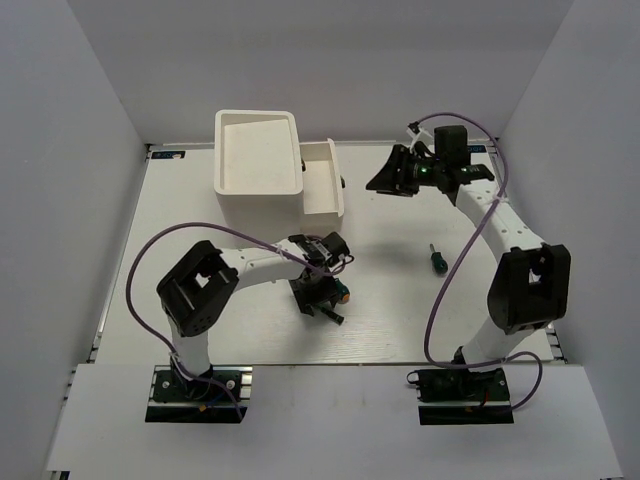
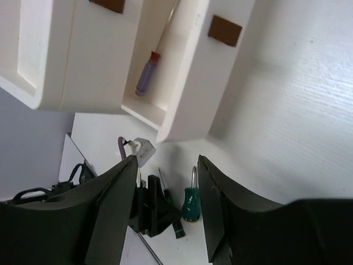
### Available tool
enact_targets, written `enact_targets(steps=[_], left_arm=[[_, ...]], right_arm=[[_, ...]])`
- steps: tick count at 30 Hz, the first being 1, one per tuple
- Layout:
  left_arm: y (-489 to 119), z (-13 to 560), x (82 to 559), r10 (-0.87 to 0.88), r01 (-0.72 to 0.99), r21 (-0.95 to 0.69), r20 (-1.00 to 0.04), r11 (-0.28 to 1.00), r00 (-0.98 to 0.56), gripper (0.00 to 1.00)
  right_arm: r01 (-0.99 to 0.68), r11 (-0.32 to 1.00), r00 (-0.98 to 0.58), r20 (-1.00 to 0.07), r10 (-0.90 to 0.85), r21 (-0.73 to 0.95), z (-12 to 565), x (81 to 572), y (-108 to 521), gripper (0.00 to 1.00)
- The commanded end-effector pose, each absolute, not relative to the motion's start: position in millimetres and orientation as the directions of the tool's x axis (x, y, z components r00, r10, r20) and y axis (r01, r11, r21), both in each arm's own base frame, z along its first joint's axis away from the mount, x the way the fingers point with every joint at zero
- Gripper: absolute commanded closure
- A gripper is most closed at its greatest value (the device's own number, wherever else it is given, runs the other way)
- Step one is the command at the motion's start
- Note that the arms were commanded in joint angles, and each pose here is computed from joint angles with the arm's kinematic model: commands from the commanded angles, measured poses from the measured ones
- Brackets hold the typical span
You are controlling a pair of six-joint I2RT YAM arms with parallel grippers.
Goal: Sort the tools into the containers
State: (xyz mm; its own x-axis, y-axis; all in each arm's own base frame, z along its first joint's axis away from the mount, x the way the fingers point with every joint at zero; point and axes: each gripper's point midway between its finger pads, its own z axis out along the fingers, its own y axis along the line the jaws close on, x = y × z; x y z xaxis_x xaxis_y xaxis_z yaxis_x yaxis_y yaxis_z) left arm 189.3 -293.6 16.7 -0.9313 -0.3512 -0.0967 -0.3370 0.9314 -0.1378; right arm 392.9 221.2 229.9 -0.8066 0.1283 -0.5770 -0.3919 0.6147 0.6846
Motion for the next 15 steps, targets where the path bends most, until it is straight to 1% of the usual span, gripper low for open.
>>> enact_targets(steps=[1,2,3,6,7,8,9,10,11,12,13,14,15], left_arm=[[-306.3,6.4,200.8,-0.36,-0.341,-0.137,-0.146,0.93,-0.922,0.38],[-308.1,6.4,198.0,-0.351,-0.333,-0.137,-0.146,0.933,-0.925,0.45],[-309.7,5.5,196.4,-0.349,-0.333,-0.132,-0.132,0.934,-0.928,0.66],[-311.4,11.7,188.2,-0.321,-0.304,-0.132,-0.133,0.944,-0.938,0.89],[-306.8,12.6,185.0,-0.319,-0.305,-0.121,-0.13,0.945,-0.939,0.92],[-306.6,16.7,179.9,-0.285,-0.27,-0.119,-0.133,0.955,-0.949,0.95],[-306.3,27.6,179.7,-0.287,-0.268,-0.137,-0.139,0.953,-0.948,0.98],[-307.6,34.9,177.5,-0.264,-0.243,-0.143,-0.153,0.959,-0.952,1.0],[-305.7,40.8,171.4,-0.24,-0.22,-0.138,-0.154,0.966,-0.958,1.0],[-312.0,62.4,178.4,-0.224,-0.189,-0.184,-0.189,0.965,-0.956,1.0],[-314.2,72.9,177.2,-0.201,-0.161,-0.192,-0.212,0.968,-0.956,1.0],[-317.1,84.9,177.5,-0.185,-0.137,-0.207,-0.233,0.969,-0.955,1.0],[-320.6,103.8,182.8,-0.158,-0.097,-0.219,-0.278,0.971,-0.947,1.0]], right_arm=[[-0.432,0.588,-0.788,-0.603,0.123,0.684,236.8,380.8,213.0,0.46],[-0.428,0.592,-0.787,-0.604,0.126,0.683,236.4,380.6,209.1,0.46],[-0.435,0.599,-0.777,-0.616,0.127,0.673,238.0,379.9,203.4,0.46],[-0.417,0.626,-0.784,-0.61,0.119,0.659,228.5,372.6,189.9,0.46],[-0.401,0.654,-0.781,-0.612,0.121,0.641,223.6,374.3,177.6,0.46],[-0.414,0.669,-0.78,-0.619,0.088,0.617,218.0,370.8,173.3,0.46],[-0.425,0.684,-0.773,-0.631,0.066,0.592,214.2,370.2,167.7,0.46],[-0.411,0.702,-0.773,-0.631,0.07,0.582,210.7,373.0,157.5,0.44],[-0.435,0.714,-0.769,-0.639,0.023,0.549,204.8,367.5,151.2,0.42],[-0.465,0.729,-0.751,-0.66,-0.024,0.502,198.9,367.2,144.3,0.28],[-0.457,0.75,-0.748,-0.662,-0.034,0.478,197.0,367.5,134.4,0.17],[-0.462,0.771,-0.752,-0.655,-0.077,0.44,186.9,361.7,125.5,0.09],[-0.457,0.798,-0.741,-0.665,-0.096,0.394,182.6,364.2,112.9,0.09]])
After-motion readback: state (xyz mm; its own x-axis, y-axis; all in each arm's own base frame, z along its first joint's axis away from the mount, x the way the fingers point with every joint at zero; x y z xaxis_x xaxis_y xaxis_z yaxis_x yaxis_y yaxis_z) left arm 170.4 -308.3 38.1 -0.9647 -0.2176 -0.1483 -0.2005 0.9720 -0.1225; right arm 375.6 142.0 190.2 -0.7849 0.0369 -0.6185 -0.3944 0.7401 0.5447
